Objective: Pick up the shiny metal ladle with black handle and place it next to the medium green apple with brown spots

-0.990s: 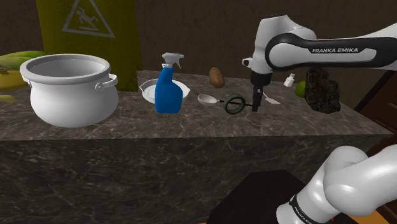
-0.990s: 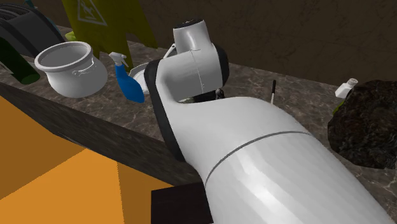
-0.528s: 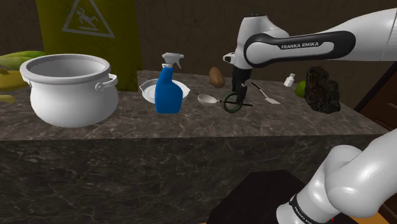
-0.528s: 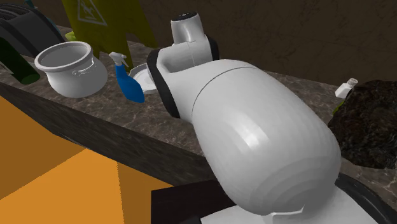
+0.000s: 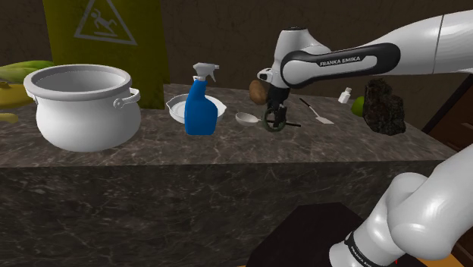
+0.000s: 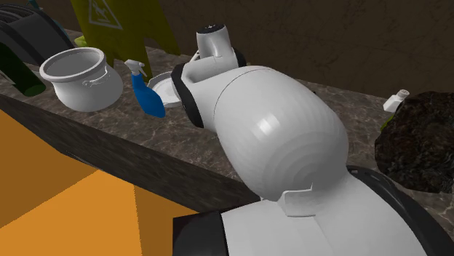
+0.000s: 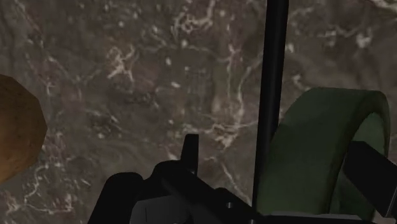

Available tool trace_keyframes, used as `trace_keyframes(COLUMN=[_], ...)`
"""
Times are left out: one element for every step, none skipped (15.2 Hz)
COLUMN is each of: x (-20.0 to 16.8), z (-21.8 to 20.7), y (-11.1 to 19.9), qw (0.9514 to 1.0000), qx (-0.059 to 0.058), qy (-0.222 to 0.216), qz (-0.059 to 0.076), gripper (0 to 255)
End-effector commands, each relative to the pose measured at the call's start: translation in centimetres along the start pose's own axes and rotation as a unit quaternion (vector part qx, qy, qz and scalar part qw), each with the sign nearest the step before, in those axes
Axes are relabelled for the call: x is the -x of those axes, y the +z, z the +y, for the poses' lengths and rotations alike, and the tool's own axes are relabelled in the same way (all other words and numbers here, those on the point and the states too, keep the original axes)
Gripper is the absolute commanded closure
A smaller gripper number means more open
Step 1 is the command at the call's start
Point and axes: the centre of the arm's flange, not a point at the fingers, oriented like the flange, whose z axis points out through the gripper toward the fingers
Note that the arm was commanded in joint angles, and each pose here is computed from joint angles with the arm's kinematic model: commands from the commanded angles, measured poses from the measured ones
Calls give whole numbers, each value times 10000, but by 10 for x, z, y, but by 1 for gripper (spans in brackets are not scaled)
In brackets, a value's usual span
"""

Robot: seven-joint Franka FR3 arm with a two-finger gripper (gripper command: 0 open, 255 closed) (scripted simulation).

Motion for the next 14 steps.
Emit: trace_keyframes(x=[-1,-1,-1,-1,-1,-1,-1,-1,-1,0,0,0,1,0], z=[0,0,0,0,0,0,0,0,0,-2,-2,2,2,2], y=[12,15,15,15,15,15,15,15,15,16,17,14,15,15], qw=[10000,10000,10000,10000,10000,10000,10000,10000,10000,10000,10000,10000,10000,10000], qx=[-7,-7,-7,-7,-7,-7,-7,-7,-7,-7,-8,-7,-8,-8], qy=[-5,-5,-4,-4,-4,-5,-5,-5,-5,-4,-4,-4,-4,-4], qz=[-5,-5,-5,-5,-5,-5,-5,-5,-5,-5,-5,-4,-4,-5], gripper=[0,0,0,0,0,0,0,0,0,255,255,255,255,255])
